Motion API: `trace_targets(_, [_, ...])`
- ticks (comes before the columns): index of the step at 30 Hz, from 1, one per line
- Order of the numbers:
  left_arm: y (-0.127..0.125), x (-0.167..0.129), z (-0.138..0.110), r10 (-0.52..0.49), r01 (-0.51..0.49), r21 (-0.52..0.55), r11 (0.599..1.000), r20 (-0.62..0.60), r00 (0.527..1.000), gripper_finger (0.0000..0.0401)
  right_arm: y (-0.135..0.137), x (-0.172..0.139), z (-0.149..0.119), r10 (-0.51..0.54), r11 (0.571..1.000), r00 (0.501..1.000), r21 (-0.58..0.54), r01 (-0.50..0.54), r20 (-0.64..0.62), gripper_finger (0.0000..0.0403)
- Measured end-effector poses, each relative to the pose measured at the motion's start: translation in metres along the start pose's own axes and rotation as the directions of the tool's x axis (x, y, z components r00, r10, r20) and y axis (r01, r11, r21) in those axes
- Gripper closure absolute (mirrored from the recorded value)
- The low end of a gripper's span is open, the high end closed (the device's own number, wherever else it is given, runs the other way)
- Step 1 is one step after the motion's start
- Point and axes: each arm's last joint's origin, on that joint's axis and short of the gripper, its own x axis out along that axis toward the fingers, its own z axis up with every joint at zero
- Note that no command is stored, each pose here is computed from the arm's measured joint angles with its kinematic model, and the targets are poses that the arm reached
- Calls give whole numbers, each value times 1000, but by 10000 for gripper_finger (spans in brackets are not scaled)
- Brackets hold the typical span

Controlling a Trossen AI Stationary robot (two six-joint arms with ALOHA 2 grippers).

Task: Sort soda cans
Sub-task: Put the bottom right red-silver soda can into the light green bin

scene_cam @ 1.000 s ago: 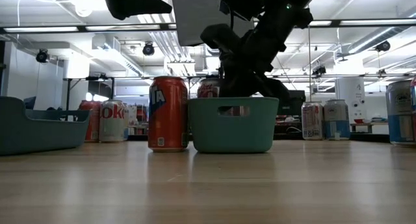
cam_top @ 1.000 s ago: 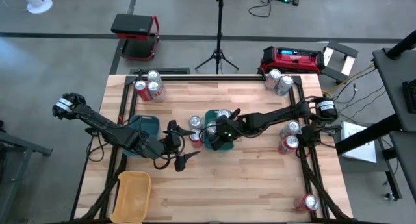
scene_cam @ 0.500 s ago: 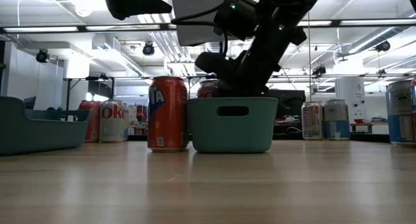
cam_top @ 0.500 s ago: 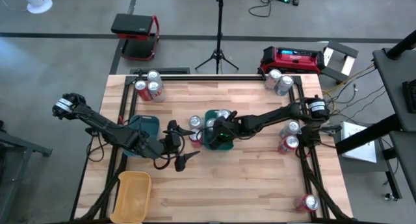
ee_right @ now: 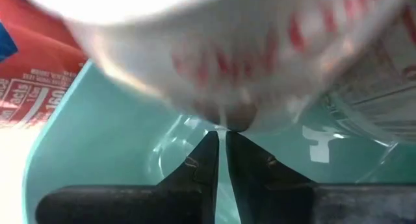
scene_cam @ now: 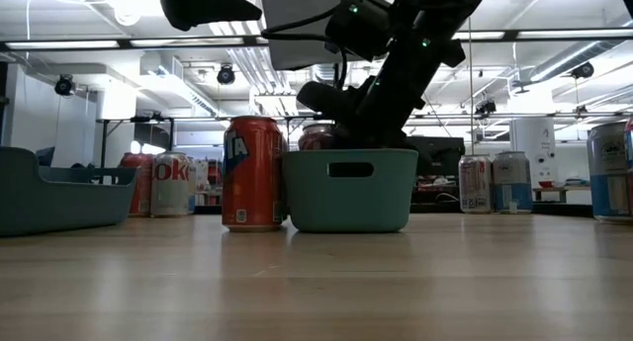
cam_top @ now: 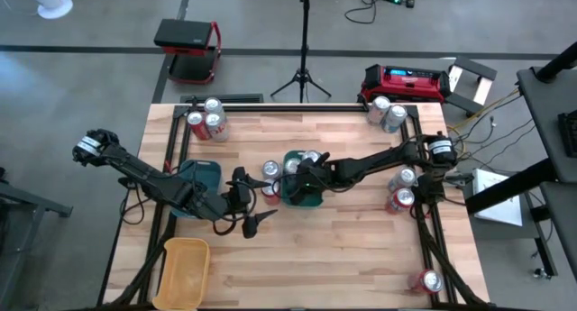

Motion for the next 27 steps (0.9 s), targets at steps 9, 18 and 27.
trace_targets(9, [0,0,0,1,-1,-6,1000,-3,1000,46,-3,5,0,-63,997,996,-37,65,57,376])
trace_targets(18, [0,0,-2,4,-4,-14,1000,-14,1000,46,-9,7,7,-82,996,994,-38,85,74,376])
trace_targets(27, [1,0,-6,13,-15,-33,999,-50,999,46,-9,-26,9,-112,992,992,-52,115,55,376])
